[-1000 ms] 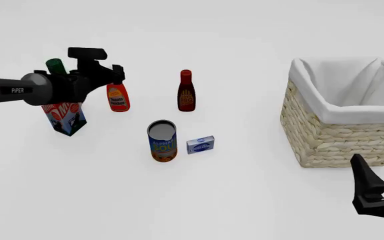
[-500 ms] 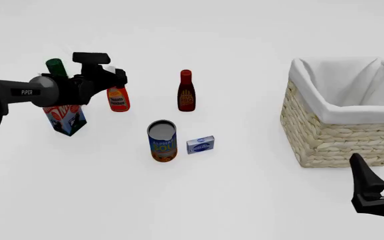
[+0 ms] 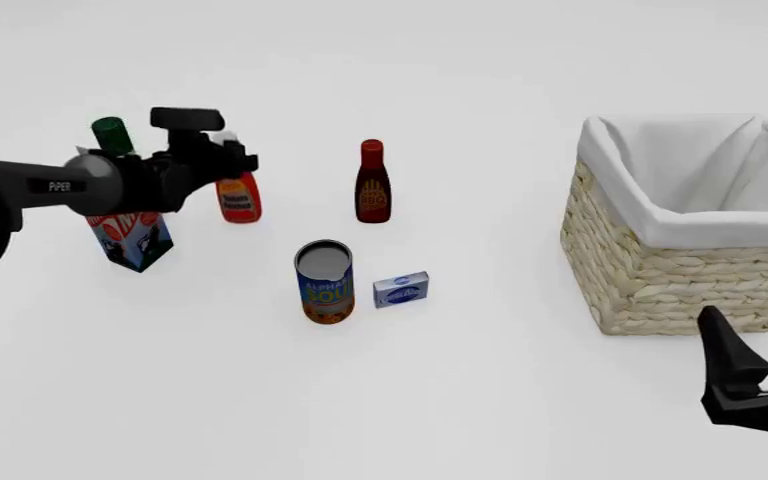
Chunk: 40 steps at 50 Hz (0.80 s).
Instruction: Pick the ketchup and place it in the basket.
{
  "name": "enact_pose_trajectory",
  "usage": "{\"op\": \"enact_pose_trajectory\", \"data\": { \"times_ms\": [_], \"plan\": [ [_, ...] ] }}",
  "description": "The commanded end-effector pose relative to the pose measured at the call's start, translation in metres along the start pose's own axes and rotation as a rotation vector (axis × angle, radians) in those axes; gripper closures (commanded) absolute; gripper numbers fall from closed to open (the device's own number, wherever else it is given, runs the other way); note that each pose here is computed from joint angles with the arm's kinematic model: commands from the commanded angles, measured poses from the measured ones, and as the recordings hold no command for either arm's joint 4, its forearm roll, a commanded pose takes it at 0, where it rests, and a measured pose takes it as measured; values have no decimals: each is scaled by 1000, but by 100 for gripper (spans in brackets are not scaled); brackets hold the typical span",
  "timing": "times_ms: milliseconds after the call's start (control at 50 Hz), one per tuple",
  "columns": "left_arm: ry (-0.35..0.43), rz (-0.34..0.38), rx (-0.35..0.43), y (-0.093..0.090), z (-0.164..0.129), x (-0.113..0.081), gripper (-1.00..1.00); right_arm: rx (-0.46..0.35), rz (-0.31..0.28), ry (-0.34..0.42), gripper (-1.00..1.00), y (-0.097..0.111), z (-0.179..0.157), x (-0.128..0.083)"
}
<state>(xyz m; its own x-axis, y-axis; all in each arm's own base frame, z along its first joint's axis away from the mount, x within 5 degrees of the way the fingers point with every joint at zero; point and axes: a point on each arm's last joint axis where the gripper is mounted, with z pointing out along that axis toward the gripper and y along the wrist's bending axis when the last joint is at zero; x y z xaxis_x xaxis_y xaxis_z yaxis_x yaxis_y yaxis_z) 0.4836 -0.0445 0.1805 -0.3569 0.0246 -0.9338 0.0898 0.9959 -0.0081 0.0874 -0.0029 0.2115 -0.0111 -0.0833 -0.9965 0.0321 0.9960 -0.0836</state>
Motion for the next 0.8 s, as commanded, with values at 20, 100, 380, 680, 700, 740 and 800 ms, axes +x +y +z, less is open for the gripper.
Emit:
{"op": "enact_pose_trajectory", "data": {
  "times_ms": [20,100,380,680,700,740,800],
  "plan": [
    [-50,26,7,-4,-15,-17,100,-3,4,0,-100,0,0,0],
    [-60,25,9,-5,-20,-23,100,-5,3,-2,-100,0,-1,0],
    [-122,38,31,-16,-55,-53,100,-9,0,-12,-100,1,-3,-1],
    [-162,30,51,-24,-90,-78,100,-15,-5,-41,-100,1,-9,-3],
    [-166,31,51,-24,-93,-81,100,-18,-6,-41,-100,1,-8,-3],
    [-174,33,53,-25,-97,-83,100,-20,-10,-45,-100,2,-9,-3],
    [-190,34,61,-28,-108,-90,100,-26,-20,-55,-100,2,-11,-4]
  ]
}}
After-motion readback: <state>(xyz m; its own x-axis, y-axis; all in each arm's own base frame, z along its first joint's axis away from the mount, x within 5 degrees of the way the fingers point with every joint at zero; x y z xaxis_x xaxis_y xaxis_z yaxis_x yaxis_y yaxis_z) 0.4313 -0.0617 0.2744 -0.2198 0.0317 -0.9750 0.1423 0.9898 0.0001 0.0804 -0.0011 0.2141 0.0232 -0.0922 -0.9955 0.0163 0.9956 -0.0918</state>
